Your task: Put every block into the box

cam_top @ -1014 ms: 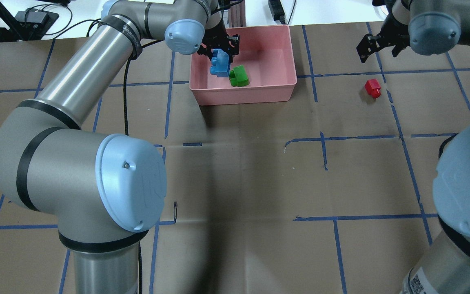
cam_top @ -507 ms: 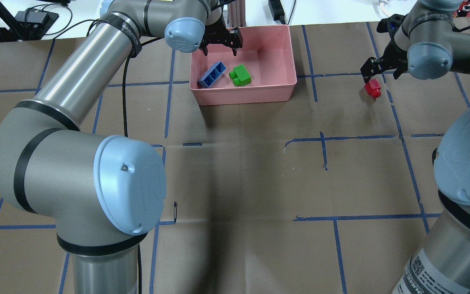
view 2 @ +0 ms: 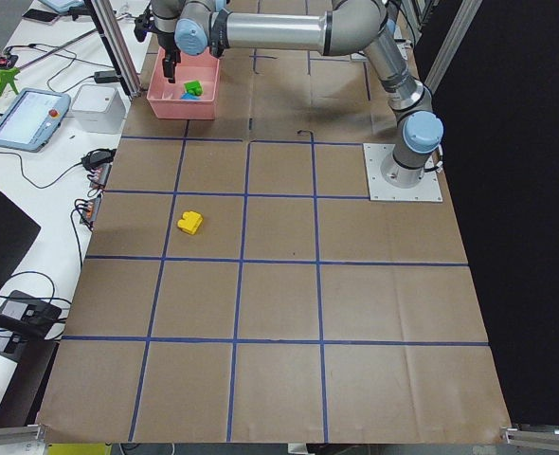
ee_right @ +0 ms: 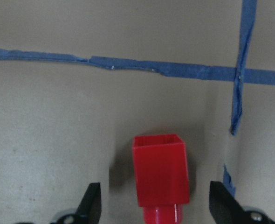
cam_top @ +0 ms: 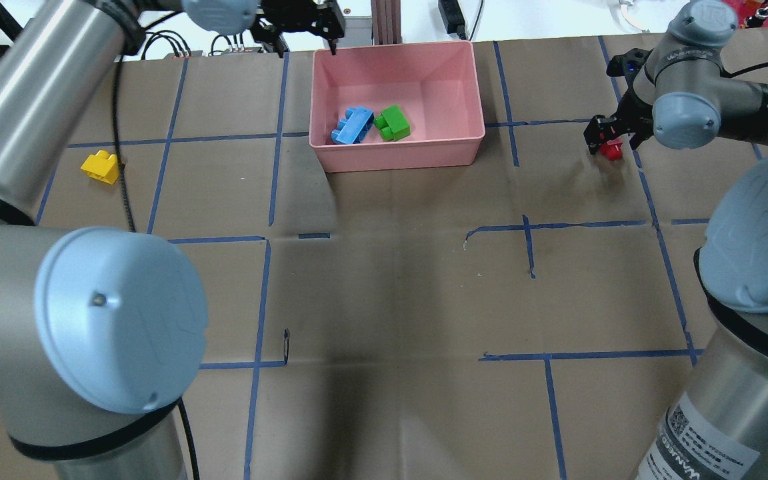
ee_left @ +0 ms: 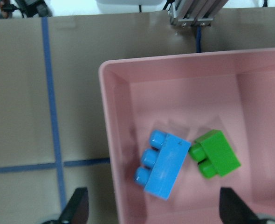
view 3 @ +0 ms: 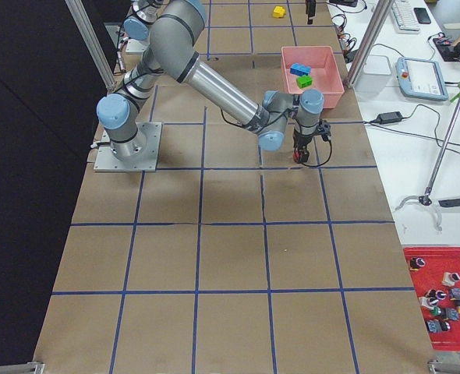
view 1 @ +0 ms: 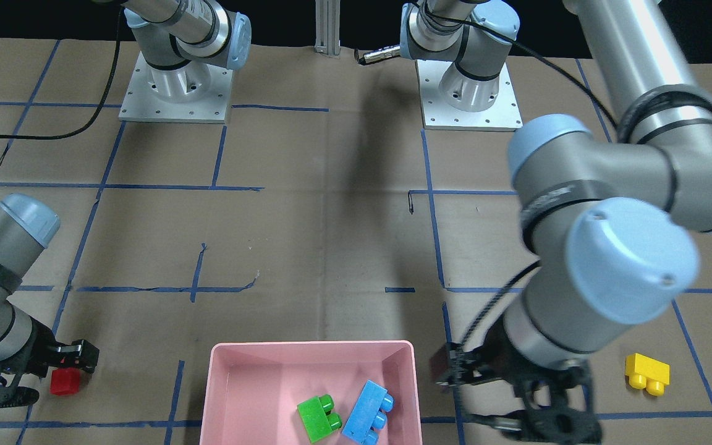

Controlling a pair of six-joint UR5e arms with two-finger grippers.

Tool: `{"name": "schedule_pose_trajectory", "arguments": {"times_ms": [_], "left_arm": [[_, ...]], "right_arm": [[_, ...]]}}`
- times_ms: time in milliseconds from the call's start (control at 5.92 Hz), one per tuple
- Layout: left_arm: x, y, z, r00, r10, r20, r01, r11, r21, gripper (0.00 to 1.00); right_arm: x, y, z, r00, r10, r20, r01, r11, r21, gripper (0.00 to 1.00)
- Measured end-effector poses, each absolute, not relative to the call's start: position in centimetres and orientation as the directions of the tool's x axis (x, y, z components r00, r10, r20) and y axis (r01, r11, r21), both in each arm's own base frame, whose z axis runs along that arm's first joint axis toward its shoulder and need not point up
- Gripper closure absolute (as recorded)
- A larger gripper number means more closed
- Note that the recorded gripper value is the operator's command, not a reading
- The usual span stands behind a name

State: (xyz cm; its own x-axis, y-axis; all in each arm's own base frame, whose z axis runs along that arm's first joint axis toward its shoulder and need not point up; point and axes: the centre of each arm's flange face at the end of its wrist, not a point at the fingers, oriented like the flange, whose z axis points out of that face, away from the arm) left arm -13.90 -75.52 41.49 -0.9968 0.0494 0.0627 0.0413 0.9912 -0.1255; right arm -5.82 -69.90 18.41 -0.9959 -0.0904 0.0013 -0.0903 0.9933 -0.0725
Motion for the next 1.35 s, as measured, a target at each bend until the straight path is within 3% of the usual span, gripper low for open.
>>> {"name": "schedule_pose_trajectory", "arguments": {"times_ms": [169,507,845,1014,1352], "left_arm": [[-6.4,-74.6,42.3,-0.998,0.044,0.055,0.038,0.994,-0.1,0.01],[7.1,-72.9,40.9,-0.996,0.069,0.053,0.066,0.996,-0.067,0.01],[15.9,-71.8,38.8,-0.98,0.194,0.053,0.191,0.98,-0.055,0.01],[18.0,-71.5,38.4,-0.931,0.362,0.042,0.36,0.931,-0.059,0.01],[21.2,-70.7,37.7,-0.656,0.755,0.017,0.752,0.655,-0.068,0.01]], "right_arm": [[-5.9,-69.9,18.4,-0.996,-0.092,0.001,-0.092,0.993,-0.072,0.94],[-6.1,-70.3,19.9,-0.993,-0.118,0.017,-0.119,0.988,-0.097,0.97],[-5.6,-71.5,26.0,-0.985,-0.16,0.066,-0.169,0.967,-0.19,0.96],[-2.5,-71.5,30.4,-0.975,-0.199,0.098,-0.217,0.945,-0.243,0.96],[12.3,-69.7,36.4,-0.961,-0.249,0.119,-0.274,0.906,-0.322,0.96]]}}
